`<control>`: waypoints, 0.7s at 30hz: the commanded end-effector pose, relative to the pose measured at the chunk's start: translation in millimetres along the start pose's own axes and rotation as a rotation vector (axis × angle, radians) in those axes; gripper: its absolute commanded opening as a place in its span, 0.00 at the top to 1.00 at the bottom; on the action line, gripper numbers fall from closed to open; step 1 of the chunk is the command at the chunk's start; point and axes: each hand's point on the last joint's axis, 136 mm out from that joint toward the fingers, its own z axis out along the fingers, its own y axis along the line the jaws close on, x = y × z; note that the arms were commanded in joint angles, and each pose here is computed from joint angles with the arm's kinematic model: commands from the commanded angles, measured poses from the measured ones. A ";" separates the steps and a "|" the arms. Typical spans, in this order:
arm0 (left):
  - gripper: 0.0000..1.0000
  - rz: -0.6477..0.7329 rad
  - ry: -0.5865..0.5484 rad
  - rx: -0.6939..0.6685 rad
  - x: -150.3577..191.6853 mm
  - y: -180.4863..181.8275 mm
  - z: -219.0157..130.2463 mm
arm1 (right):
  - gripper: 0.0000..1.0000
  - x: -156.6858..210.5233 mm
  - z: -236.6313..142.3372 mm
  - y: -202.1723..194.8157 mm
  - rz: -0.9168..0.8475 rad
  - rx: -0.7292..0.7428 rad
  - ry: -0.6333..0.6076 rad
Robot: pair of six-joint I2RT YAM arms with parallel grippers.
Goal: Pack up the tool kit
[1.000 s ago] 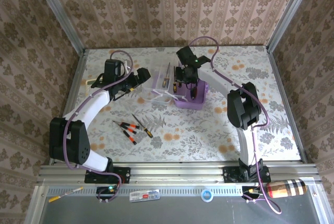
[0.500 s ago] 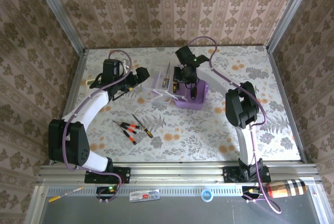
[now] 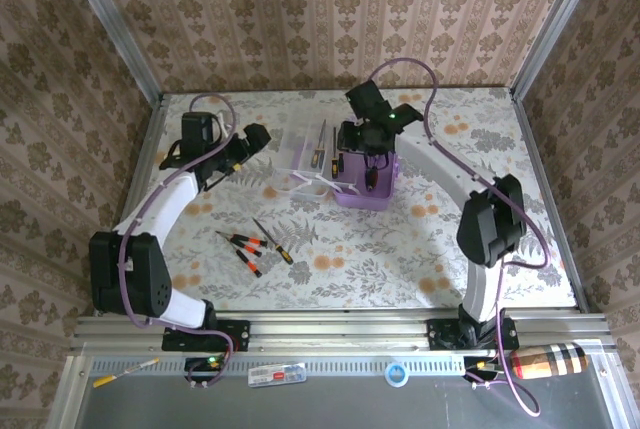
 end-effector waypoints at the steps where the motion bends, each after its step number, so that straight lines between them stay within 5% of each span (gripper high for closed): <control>1: 0.00 -0.026 -0.097 0.021 -30.4 -2.8 -24.7 | 0.64 26.6 -16.5 27.1 -0.152 0.028 -0.019; 5: 0.00 -0.065 -0.154 -0.015 -51.6 18.8 -39.6 | 0.62 56.2 -35.0 72.9 -0.347 0.002 -0.045; 11: 0.00 -0.122 -0.241 -0.050 -76.0 44.1 -64.0 | 0.58 126.1 -9.9 123.7 -0.553 -0.048 0.106; 21: 0.00 -0.151 -0.237 -0.055 -76.6 53.1 -61.4 | 0.52 212.8 50.2 140.9 -0.726 0.029 0.286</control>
